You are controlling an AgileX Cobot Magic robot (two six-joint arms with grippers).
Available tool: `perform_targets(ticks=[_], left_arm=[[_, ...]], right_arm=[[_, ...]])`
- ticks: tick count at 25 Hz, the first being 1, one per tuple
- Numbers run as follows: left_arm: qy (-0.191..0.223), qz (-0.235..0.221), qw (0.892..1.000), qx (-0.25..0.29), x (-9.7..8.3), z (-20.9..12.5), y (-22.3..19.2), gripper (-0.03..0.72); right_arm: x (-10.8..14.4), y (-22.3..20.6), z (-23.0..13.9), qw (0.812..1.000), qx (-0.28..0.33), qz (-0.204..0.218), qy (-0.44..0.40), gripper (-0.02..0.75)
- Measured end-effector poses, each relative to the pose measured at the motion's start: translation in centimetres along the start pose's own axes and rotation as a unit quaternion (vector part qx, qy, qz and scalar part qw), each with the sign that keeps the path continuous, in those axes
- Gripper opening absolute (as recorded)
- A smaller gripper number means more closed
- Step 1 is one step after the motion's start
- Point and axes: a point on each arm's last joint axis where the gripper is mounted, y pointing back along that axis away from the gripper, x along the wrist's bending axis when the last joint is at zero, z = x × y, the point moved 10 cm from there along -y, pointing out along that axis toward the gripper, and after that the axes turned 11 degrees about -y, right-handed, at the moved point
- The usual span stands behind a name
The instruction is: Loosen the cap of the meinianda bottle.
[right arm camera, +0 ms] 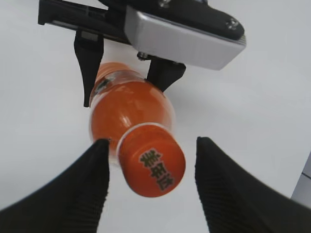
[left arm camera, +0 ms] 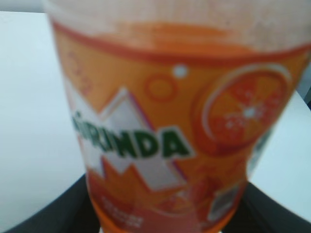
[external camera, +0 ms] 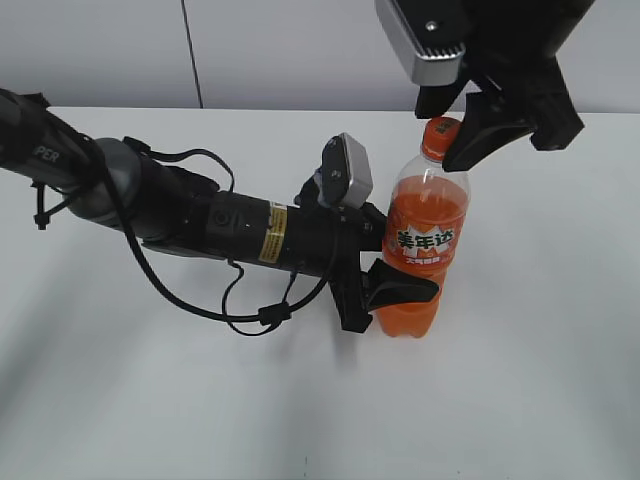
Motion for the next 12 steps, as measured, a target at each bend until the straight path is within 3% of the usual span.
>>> perform_targets(ticks=[8, 12], left_arm=[[0.0, 0.0, 1.0, 0.0, 0.0, 0.0, 0.0, 0.41], [0.001, 0.0, 1.0, 0.0, 0.0, 0.0, 0.0, 0.41]], right_arm=[[0.0, 1.7, 0.2, 0.999, -0.007, -0.02, -0.032, 0.46], [0.2, 4.4, 0.4, 0.993, -0.025, -0.049, -0.108, 0.46]])
